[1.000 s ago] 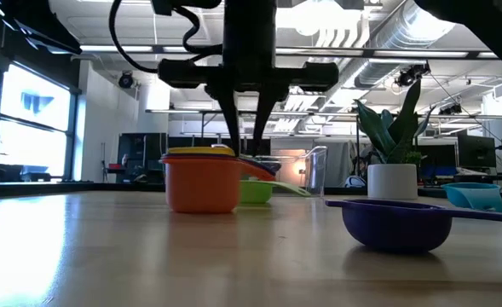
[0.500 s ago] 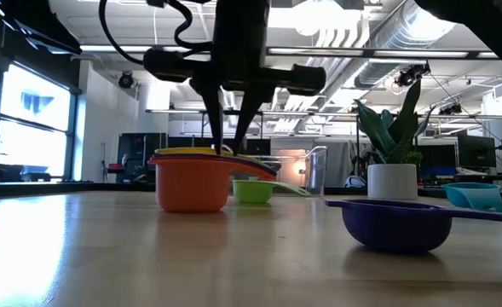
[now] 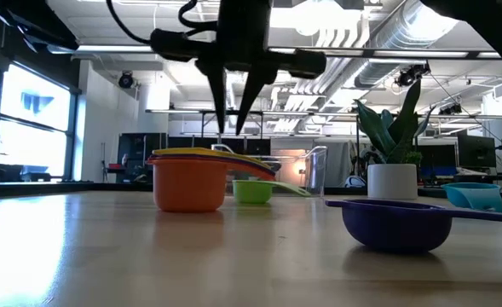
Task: Nest measuring cups in basket
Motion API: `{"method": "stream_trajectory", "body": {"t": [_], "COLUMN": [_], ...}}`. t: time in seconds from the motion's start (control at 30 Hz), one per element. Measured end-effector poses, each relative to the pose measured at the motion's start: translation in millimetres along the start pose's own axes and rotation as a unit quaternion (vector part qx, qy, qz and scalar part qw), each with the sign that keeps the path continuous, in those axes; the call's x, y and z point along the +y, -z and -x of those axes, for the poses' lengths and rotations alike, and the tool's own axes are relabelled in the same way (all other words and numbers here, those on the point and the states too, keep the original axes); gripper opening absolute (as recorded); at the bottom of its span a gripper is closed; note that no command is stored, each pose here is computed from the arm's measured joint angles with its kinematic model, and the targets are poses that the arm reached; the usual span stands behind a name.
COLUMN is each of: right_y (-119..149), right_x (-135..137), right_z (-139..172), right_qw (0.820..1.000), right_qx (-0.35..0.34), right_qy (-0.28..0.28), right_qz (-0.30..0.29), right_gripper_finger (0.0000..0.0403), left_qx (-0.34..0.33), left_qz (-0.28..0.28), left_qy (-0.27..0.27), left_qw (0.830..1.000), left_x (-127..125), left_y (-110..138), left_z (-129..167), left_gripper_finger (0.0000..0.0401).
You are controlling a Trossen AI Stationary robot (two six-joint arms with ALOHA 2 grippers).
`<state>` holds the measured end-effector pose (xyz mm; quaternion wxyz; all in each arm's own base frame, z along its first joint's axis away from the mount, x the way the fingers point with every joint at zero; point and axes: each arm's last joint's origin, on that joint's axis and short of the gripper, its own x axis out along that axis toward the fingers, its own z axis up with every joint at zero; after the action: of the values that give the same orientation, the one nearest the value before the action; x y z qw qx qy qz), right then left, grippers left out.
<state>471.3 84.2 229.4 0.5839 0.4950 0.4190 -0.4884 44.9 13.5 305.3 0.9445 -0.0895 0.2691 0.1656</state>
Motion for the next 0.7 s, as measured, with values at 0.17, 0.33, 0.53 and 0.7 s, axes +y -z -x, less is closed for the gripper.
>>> {"method": "stream_trajectory", "body": {"t": [0.17,0.33,0.53,0.7], "right_y": [-17,-54,-109,-147], "right_x": [-4,-7,-10,-17], "right_z": [11,19,20,15], "right_qw": [0.999,0.993,0.959,0.920], "right_qx": [-0.015,-0.018,0.019,0.054], "right_qy": [0.010,0.023,0.016,0.011], "right_qz": [0.031,0.118,0.282,0.387], "right_gripper_finger": [0.0066,0.0066,0.0066,0.0066], "left_qx": [0.006,0.021,0.046,0.040], "left_qz": [0.011,0.056,0.136,0.154], "left_qy": [0.011,0.020,0.040,0.090], "left_qw": [1.000,0.998,0.989,0.983], "left_x": [-1,-2,-5,-12], "left_y": [-1,-3,-11,-26], "left_z": [-2,-7,-20,-35], "left_gripper_finger": [0.0090,0.0090,0.0090,0.0090]}}
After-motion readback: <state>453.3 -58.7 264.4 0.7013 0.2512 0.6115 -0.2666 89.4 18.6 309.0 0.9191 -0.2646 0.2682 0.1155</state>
